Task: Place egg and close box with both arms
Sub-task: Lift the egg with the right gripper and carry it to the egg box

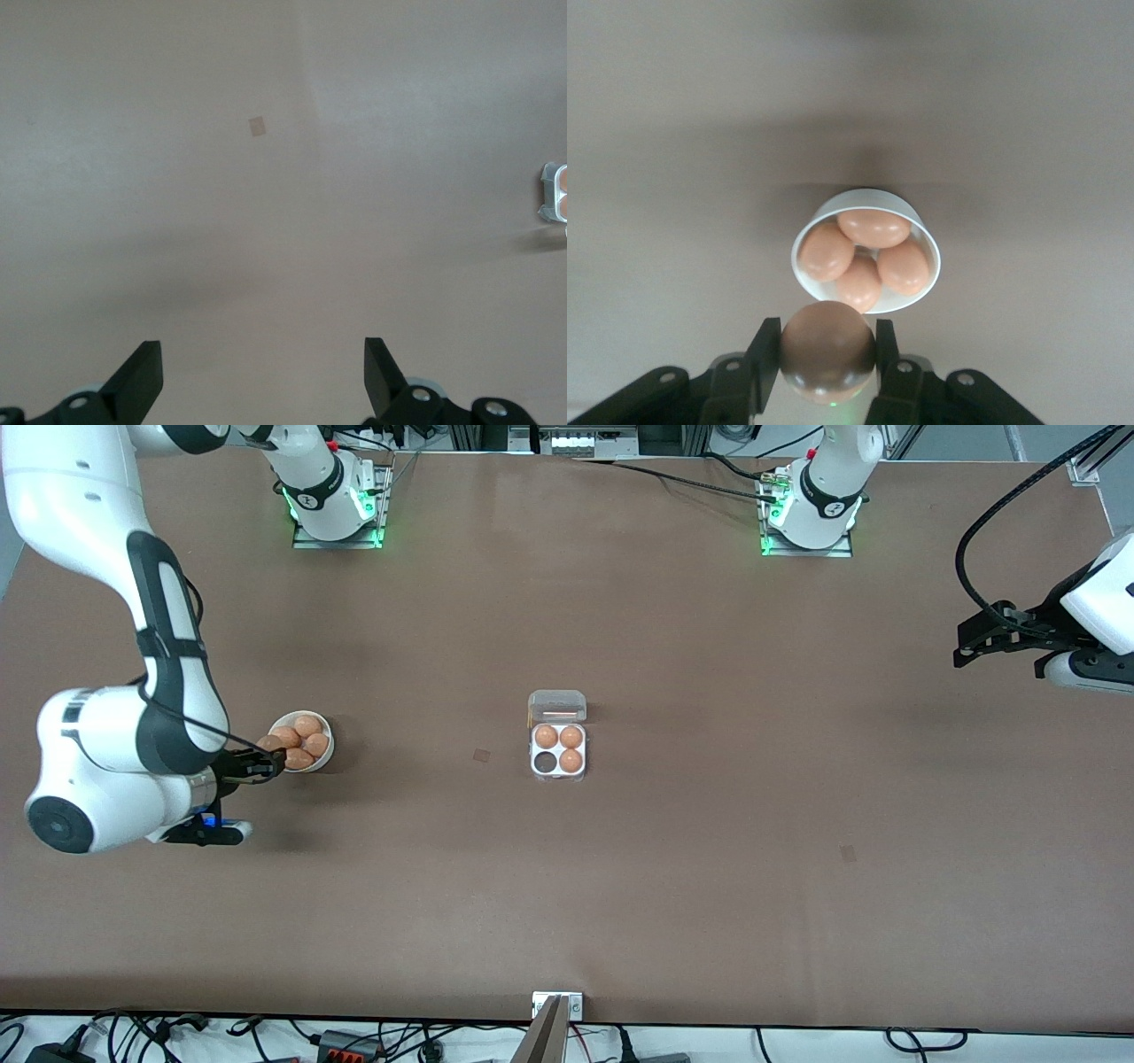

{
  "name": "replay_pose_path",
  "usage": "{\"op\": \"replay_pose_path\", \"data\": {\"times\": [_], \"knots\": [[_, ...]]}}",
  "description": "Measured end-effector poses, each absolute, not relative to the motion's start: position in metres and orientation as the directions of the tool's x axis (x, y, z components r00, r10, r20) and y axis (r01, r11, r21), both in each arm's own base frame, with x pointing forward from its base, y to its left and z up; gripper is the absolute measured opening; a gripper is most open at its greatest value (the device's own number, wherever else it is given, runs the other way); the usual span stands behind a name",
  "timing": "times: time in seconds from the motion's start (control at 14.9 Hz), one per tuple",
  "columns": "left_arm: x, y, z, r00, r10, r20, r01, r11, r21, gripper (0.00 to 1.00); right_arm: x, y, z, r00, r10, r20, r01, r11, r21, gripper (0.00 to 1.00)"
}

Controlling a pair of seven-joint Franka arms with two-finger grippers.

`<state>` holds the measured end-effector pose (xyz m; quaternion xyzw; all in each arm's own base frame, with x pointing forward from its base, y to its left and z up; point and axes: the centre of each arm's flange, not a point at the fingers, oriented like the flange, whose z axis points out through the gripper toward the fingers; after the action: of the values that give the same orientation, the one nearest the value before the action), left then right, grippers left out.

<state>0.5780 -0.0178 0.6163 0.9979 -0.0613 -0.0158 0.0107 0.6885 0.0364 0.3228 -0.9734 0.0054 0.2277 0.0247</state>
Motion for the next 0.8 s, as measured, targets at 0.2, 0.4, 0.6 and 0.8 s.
{"op": "replay_pose_path", "data": {"times": [0.2, 0.4, 0.6, 0.8], "knots": [[0.578, -0.018, 0.616, 0.992, -0.123, -0.030, -0.122, -0.992, 0.023, 1.00, 0.699, 0.071, 0.368, 0.953, 0.043, -0.299, 0.028, -0.998, -0.054, 0.47], [0.578, -0.018, 0.616, 0.992, -0.123, -0.030, -0.122, -0.992, 0.023, 1.00, 0.702, 0.113, 0.400, 0.981, 0.096, -0.166, 0.087, -0.994, -0.061, 0.47], [0.578, -0.018, 0.616, 0.992, -0.123, -0.030, -0.122, -0.992, 0.023, 1.00, 0.699, 0.164, 0.416, 0.987, 0.158, -0.030, 0.155, -0.986, -0.066, 0.47], [0.578, -0.018, 0.616, 0.992, -0.123, -0.030, -0.122, -0.992, 0.023, 1.00, 0.683, 0.218, 0.411, 0.965, 0.219, 0.147, 0.230, -0.971, -0.060, 0.47]]}}
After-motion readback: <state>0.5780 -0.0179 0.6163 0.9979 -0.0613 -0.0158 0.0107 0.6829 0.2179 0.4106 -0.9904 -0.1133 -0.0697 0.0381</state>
